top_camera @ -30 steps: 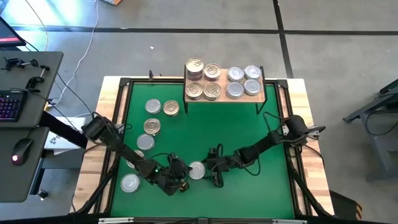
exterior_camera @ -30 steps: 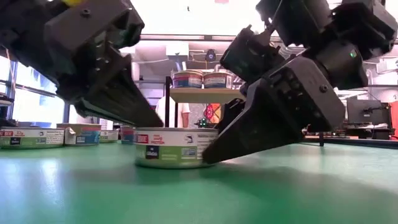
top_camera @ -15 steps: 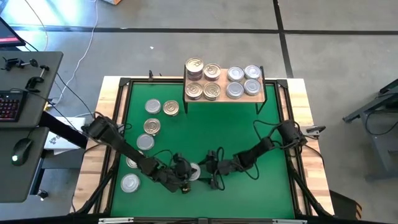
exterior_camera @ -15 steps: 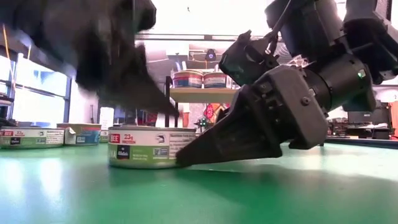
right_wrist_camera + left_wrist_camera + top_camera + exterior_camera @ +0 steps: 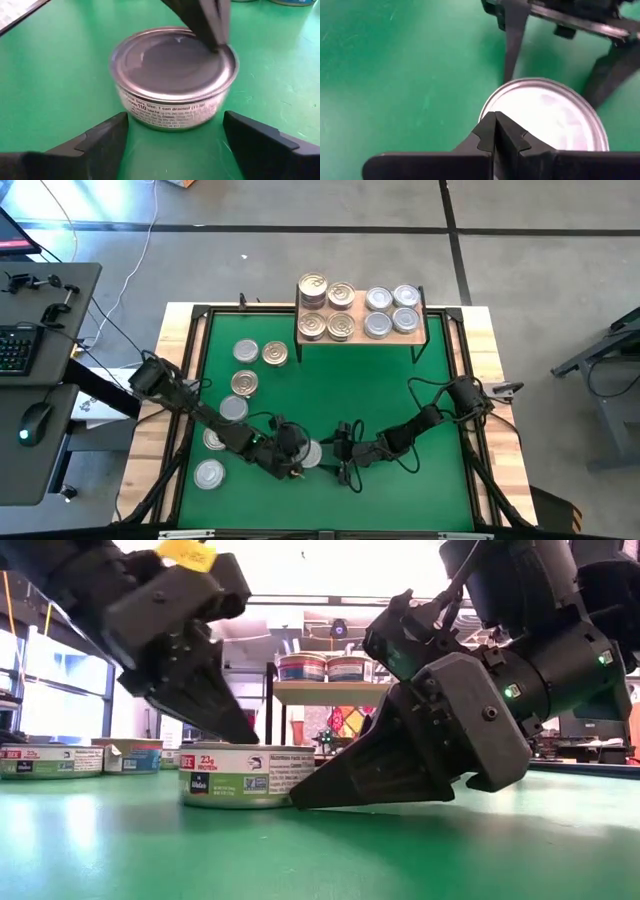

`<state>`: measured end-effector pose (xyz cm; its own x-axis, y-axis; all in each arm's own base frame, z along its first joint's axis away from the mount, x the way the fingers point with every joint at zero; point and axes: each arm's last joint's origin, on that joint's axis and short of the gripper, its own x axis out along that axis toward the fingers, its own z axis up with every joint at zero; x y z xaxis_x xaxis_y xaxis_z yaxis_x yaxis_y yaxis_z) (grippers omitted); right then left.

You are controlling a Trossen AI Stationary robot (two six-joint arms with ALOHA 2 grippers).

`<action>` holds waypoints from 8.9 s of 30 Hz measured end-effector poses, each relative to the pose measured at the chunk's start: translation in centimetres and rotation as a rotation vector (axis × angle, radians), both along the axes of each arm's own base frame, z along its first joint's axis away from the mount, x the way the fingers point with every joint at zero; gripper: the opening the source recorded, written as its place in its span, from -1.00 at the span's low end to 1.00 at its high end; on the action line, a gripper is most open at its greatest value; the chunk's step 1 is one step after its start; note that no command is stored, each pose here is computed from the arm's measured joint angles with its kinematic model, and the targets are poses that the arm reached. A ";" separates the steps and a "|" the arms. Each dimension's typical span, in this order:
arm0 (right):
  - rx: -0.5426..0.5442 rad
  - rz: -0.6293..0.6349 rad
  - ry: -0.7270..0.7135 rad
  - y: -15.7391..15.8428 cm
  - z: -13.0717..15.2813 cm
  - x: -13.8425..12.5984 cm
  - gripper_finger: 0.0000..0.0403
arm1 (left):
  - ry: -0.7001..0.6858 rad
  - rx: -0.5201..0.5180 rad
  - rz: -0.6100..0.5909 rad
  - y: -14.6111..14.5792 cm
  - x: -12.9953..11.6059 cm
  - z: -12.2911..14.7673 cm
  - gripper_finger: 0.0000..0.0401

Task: Stack canned seafood by type on shelf
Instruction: Stack the green tuna can on top of the top right green tuna can on the shelf, then stack the blue pink tuna can on top of the top right blue pink tuna can on the shelf

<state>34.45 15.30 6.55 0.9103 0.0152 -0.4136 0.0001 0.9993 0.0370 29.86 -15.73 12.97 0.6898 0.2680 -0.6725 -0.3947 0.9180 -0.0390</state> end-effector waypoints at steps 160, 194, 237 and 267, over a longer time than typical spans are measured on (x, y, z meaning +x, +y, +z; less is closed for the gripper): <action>-0.960 -0.147 0.313 -0.6 20.2 -6.7 -0.37 | -0.155 0.131 0.041 0.8 -6.0 -0.5 -1.00; -0.772 -0.636 0.910 -33.4 24.6 -13.9 -0.37 | -0.200 0.188 0.102 1.1 -5.9 -0.3 -1.00; -0.723 -0.512 1.091 -31.9 23.8 -15.3 0.26 | -0.199 0.187 0.102 1.1 -5.9 -0.3 -1.00; -0.155 -0.011 0.109 -4.1 19.1 -14.3 0.26 | -0.154 0.133 -0.181 -2.0 -4.6 2.9 -1.00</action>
<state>20.13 11.17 25.62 0.8597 -0.0665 -0.5064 0.0071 0.9929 -0.1184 25.28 -17.70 15.83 0.8262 0.2098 -0.5229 -0.2225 0.9741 0.0392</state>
